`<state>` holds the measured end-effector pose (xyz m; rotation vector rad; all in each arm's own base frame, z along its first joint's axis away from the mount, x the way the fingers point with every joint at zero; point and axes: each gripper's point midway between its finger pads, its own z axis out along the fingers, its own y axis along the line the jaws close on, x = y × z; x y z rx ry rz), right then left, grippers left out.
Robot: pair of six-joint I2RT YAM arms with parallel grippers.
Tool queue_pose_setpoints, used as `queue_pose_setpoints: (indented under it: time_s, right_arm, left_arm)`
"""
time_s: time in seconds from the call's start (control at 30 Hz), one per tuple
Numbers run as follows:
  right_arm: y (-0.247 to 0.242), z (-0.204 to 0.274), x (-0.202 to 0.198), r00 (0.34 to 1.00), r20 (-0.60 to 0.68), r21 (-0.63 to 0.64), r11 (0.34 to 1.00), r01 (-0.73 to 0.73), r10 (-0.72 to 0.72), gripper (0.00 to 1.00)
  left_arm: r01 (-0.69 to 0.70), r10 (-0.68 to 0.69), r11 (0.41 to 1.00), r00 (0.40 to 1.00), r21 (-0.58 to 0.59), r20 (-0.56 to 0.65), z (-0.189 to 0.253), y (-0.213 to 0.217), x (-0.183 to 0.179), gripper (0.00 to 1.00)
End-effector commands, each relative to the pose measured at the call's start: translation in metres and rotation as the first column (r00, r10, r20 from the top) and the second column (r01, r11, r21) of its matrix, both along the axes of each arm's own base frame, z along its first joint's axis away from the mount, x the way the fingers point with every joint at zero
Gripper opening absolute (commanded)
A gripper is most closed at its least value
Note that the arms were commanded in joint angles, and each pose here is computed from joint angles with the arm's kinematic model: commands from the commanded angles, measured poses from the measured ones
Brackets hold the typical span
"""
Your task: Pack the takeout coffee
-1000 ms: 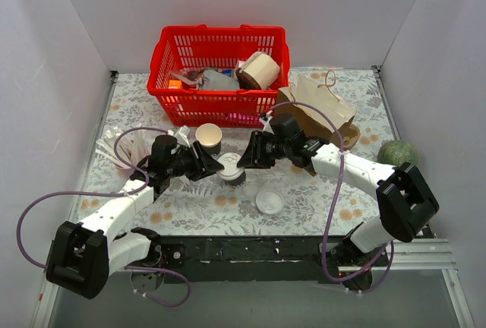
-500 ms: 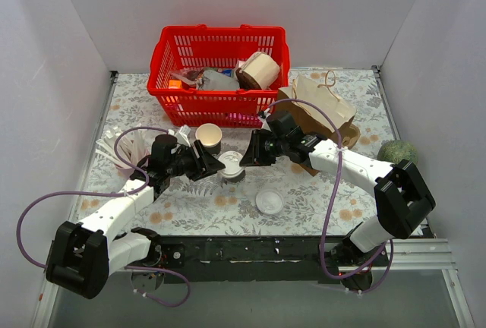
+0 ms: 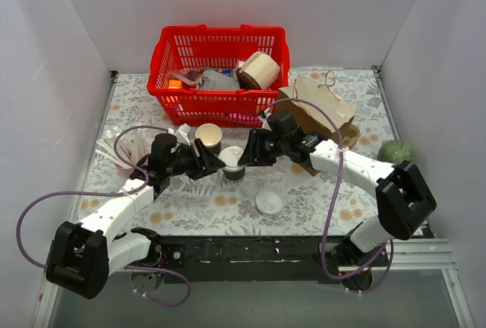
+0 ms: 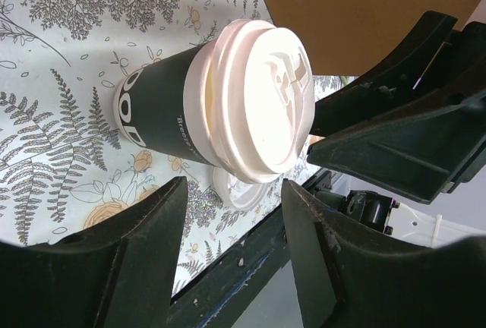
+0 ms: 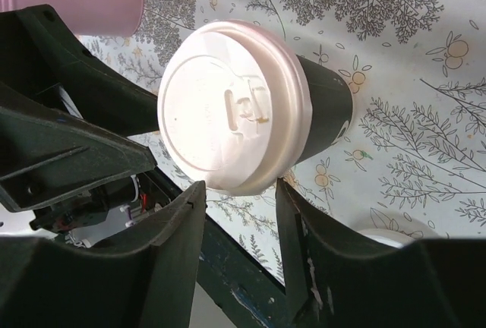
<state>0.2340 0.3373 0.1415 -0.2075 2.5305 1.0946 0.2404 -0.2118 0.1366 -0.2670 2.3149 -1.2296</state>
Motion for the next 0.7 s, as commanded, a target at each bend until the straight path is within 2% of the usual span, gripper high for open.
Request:
queue_pose_setpoints:
  time_s: [0.0, 0.2, 0.4, 0.67]
  right_arm:
    - [0.002, 0.027, 0.005, 0.998, 0.065, 0.057, 0.998, 0.003, -0.007, 0.51]
    - [0.003, 0.025, 0.006, 0.998, 0.057, 0.044, 0.999, 0.002, -0.005, 0.54]
    - [-0.011, 0.016, 0.009, 0.996, 0.07, -0.024, 0.999, 0.048, -0.046, 0.56]
    - [-0.018, 0.032, 0.022, 0.988, 0.131, -0.016, 0.997, 0.08, -0.077, 0.57]
  left_arm:
    - [0.008, -0.007, 1.0, 0.999, -0.022, 0.052, 0.02, -0.005, 0.008, 0.52]
    - [-0.04, 0.039, 0.999, 0.995, 0.011, 0.09, 0.037, 0.001, 0.019, 0.52]
    - [-0.123, 0.114, 0.986, 0.99, 0.111, 0.089, 0.043, 0.017, 0.031, 0.52]
    - [-0.104, 0.103, 0.979, 0.995, 0.174, 0.017, 0.034, 0.015, 0.037, 0.47]
